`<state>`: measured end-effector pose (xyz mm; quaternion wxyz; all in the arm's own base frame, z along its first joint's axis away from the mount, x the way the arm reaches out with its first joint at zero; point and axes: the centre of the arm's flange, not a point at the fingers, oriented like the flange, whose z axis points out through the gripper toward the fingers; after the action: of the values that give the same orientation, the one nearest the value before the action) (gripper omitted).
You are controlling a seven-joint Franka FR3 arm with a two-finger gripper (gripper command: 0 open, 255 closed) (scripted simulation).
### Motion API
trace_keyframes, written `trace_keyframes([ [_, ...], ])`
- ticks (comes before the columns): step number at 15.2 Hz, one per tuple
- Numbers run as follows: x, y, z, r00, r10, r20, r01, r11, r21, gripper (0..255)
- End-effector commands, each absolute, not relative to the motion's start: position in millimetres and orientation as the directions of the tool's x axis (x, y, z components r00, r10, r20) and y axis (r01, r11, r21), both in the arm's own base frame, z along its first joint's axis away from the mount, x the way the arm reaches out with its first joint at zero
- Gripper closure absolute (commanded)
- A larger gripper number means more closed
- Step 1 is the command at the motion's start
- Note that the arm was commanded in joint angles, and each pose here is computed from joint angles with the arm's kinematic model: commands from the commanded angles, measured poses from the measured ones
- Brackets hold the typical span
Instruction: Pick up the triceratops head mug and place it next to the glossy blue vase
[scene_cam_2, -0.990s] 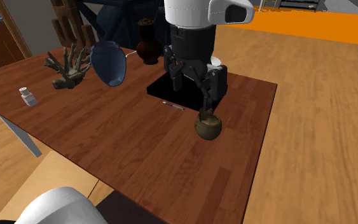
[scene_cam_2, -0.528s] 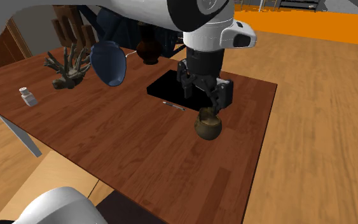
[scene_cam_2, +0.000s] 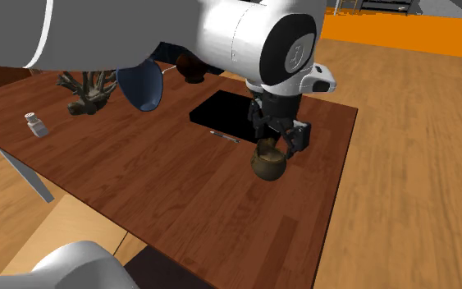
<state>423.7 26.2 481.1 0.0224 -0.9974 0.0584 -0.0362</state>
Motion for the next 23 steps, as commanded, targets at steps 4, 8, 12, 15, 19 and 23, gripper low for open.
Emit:
trace_keyframes([
  [4, 468.1, 26.8, 431.1, 0.992, -0.111, 0.066, -0.107, -0.993, -0.054, 0],
  [8, 504.4, 28.2, 392.3, 0.993, -0.105, 0.062, -0.101, -0.993, -0.058, 0],
  [12, 515.9, 29.2, 370.2, 0.993, -0.103, 0.06, -0.1, -0.993, -0.059, 0],
  [15, 516.9, 30.1, 354.4, 0.993, -0.103, 0.06, -0.1, -0.993, -0.059, 0],
  [19, 517.8, 30.8, 340.8, 0.993, -0.103, 0.06, -0.1, -0.993, -0.059, 0],
  [23, 517.8, 30.8, 340.8, 0.993, -0.103, 0.06, -0.1, -0.993, -0.059, 0],
])
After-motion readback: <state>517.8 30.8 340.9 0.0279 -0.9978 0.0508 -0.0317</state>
